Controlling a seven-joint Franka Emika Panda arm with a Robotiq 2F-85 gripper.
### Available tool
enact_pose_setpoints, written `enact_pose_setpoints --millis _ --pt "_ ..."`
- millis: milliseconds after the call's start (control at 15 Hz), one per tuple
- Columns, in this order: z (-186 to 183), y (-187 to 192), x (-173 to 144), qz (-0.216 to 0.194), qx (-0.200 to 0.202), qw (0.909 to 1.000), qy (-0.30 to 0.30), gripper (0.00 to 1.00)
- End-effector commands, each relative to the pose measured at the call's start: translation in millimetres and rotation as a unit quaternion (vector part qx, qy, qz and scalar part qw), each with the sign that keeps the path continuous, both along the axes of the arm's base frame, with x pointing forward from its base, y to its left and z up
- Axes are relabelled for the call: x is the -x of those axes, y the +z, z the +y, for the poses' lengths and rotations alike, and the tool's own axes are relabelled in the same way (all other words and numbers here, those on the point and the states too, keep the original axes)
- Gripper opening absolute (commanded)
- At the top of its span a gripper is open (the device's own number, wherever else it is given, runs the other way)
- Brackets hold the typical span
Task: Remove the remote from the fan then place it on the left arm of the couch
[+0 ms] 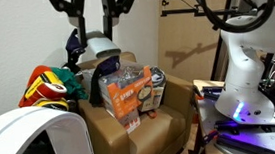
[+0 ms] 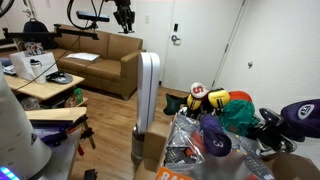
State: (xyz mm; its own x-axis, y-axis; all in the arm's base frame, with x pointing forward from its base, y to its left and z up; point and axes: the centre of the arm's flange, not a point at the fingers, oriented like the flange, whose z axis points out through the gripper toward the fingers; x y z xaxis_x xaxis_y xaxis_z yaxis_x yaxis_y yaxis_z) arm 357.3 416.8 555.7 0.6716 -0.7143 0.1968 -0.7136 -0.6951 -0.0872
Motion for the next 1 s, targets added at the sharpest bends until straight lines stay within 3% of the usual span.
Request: enact_pose_setpoints --millis 0,267,600,667,800,867,933 --pt "-50.5 3.4 12.1 -0.023 -0.029 0.9993 0.009 0.10" --pt "-86.5 -8.6 10.2 -0.005 -0.010 0.9988 0.048 0.10" --pt "-116.7 -26.6 8.1 0.012 -0.039 0.9982 0.045 0.10" --pt "-101.6 -21.8 -1.3 0.017 -0.018 0.9988 0.041 0.35" --pt "-107.9 -25.2 -0.8 0.015 -0.023 0.9990 0.036 0.35" --pt "-108.3 -25.2 0.3 0.014 -0.023 0.9990 0.036 0.10" --pt "-111.0 -26.7 -5.0 0.020 -0.021 0.9987 0.042 0.10"
